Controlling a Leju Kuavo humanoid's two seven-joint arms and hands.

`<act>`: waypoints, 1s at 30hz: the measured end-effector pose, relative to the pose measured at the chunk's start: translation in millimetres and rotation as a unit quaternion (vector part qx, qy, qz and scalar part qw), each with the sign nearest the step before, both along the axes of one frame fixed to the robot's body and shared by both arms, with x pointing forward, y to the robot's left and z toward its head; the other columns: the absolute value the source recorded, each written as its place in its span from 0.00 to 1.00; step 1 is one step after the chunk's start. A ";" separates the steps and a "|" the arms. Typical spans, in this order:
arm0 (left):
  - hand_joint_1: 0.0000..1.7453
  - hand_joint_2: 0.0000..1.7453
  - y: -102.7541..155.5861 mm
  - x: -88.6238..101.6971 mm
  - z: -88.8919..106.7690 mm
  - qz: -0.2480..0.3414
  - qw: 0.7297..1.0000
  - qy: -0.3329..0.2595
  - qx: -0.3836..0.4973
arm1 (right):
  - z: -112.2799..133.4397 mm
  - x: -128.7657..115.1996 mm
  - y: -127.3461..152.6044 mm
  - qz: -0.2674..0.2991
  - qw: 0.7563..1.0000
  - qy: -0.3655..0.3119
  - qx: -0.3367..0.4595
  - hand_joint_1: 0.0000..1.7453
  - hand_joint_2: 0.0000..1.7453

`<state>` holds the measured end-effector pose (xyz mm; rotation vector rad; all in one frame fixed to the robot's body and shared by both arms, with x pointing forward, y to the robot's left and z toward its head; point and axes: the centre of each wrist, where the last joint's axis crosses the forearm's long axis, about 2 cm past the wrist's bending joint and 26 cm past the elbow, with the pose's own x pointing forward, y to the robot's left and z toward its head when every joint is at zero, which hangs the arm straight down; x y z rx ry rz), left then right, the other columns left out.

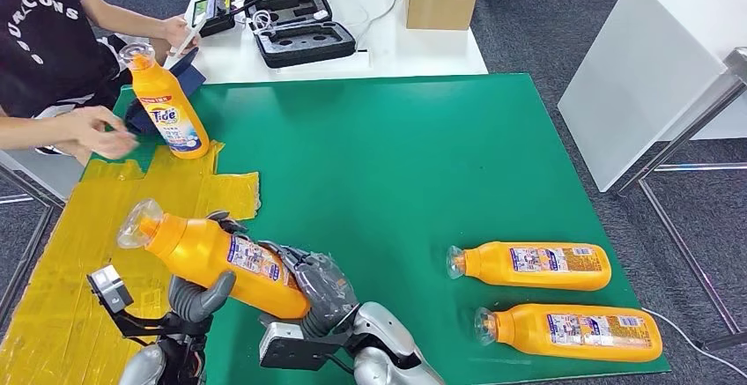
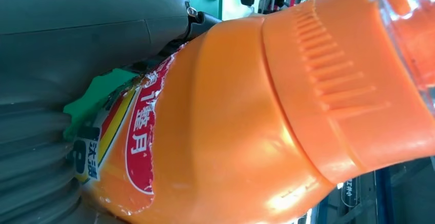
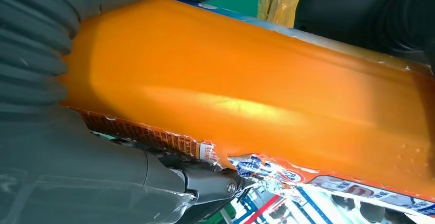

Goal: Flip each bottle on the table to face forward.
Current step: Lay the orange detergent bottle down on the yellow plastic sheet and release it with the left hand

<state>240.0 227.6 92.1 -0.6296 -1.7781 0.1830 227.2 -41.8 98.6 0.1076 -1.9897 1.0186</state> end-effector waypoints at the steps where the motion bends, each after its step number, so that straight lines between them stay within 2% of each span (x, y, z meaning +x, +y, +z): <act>1: 1.00 1.00 -0.1 0.3 0.2 0.000 1.000 0.000 0.000 | 0.0 0.0 0.1 0.000 1.000 0.000 0.000 1.00 1.00; 4: 1.00 1.00 -0.2 1.3 1.0 0.002 1.000 -0.003 0.002 | 0.0 0.1 -0.2 -0.003 1.000 -0.001 0.002 1.00 1.00; 5: 1.00 1.00 -0.2 1.6 1.1 0.006 1.000 -0.004 0.007 | 0.1 0.3 -0.4 -0.005 1.000 -0.001 0.004 0.82 1.00; 8: 1.00 1.00 -0.4 3.1 3.2 0.034 0.998 -0.010 0.045 | 1.0 0.6 -1.6 -0.015 1.000 0.000 0.015 0.07 1.00; 9: 1.00 1.00 -0.7 4.0 5.2 0.048 0.997 -0.014 0.066 | 1.6 0.6 -2.6 -0.021 1.000 0.001 0.023 0.00 1.00; 11: 1.00 1.00 -1.9 6.5 11.7 0.092 0.987 -0.026 0.129 | 4.2 0.6 -6.7 -0.038 0.998 0.008 0.053 0.00 1.00; 14: 1.00 1.00 1.3 11.4 24.7 0.184 0.948 -0.056 0.254 | 14.7 2.4 -16.9 -0.069 0.991 0.011 0.114 0.00 1.00; 15: 1.00 1.00 3.1 12.8 28.2 0.204 0.937 -0.063 0.277 | 18.0 2.7 -19.9 -0.075 0.989 0.010 0.126 0.00 1.00; 18: 1.00 1.00 5.5 14.9 35.0 0.226 0.927 -0.075 0.290 | 23.8 2.2 -25.9 -0.087 0.986 0.005 0.145 0.00 1.00; 20: 1.00 1.00 7.0 16.4 38.9 0.263 0.900 -0.084 0.338 | 26.7 2.0 -29.6 -0.095 0.982 0.004 0.160 0.00 1.00; 24: 1.00 1.00 13.8 25.3 51.9 0.368 0.769 -0.119 0.509 | 33.9 3.8 -42.7 -0.122 0.970 0.004 0.211 0.00 1.00; 27: 1.00 1.00 23.5 37.9 56.0 0.390 0.694 -0.124 0.592 | 39.3 7.3 -55.7 -0.146 0.959 0.004 0.243 0.00 1.00; 30: 1.00 1.00 35.6 53.9 52.0 0.389 0.606 -0.110 0.685 | 42.3 9.7 -68.7 -0.170 0.947 0.000 0.271 0.00 1.00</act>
